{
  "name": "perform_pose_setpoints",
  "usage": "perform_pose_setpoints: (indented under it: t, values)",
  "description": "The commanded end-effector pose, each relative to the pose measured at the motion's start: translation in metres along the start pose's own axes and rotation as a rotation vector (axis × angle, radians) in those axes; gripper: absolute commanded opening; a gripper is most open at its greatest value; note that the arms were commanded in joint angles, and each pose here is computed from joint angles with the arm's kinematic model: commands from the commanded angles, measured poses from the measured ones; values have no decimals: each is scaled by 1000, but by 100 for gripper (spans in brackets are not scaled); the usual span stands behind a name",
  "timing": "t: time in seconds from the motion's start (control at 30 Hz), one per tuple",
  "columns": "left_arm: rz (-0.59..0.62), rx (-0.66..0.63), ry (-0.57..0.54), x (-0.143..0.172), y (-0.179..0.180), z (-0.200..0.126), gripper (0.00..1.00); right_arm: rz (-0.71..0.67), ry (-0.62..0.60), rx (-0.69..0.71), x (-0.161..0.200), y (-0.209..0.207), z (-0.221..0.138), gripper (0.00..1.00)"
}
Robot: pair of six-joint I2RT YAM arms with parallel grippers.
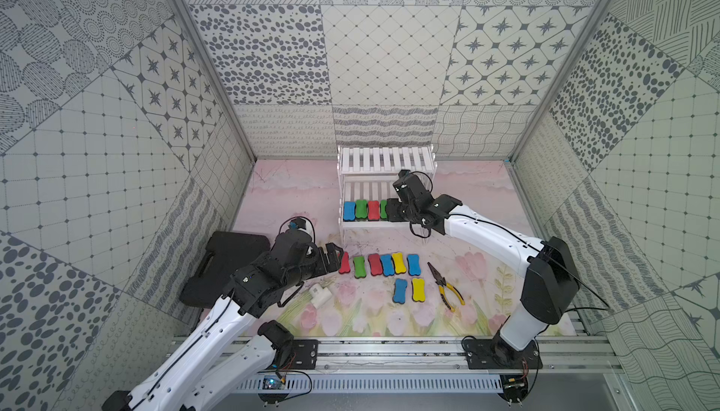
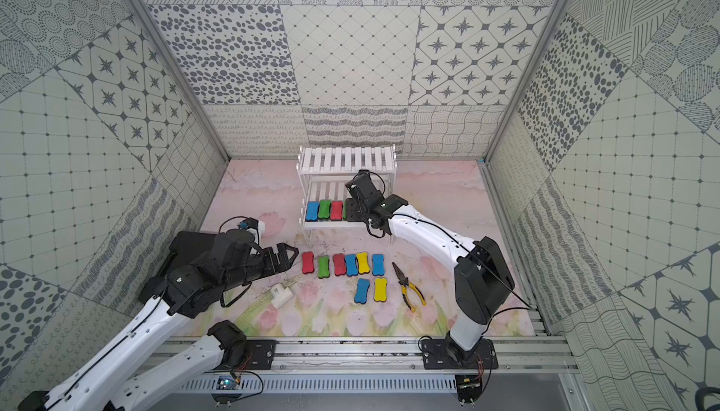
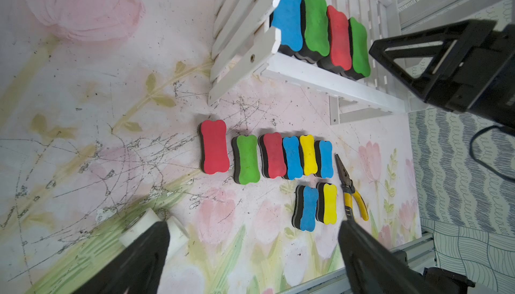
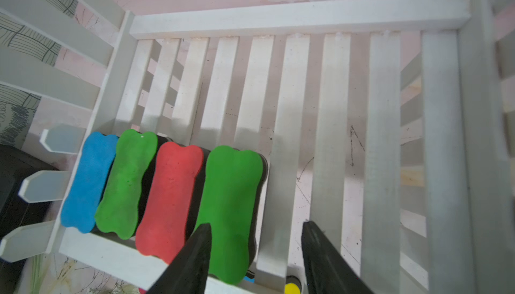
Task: Remove the whiteboard erasers from the shelf
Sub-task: Pick up the whiteboard eraser from the shelf.
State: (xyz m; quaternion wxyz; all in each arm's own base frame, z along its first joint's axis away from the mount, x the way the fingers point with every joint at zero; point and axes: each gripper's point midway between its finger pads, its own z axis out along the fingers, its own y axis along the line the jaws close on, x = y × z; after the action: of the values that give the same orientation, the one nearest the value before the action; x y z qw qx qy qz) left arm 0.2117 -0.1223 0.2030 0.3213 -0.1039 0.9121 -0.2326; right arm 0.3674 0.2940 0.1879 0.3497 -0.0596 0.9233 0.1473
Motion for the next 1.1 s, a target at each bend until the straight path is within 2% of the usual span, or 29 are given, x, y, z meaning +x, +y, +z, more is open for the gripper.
perform_pose_setpoints:
  t: [0.0, 0.63, 1.07]
  values:
    - [19, 10, -12, -5, -3, -3, 99, -10, -48, -44, -17, 17, -7, 58]
    - [31, -3, -16, -7, -2, -2, 100, -13, 6, -21, -6, 19, 19, 56]
    - [24, -3, -15, -6, -2, -2, 100, -31, 71, 28, 11, 13, 32, 48]
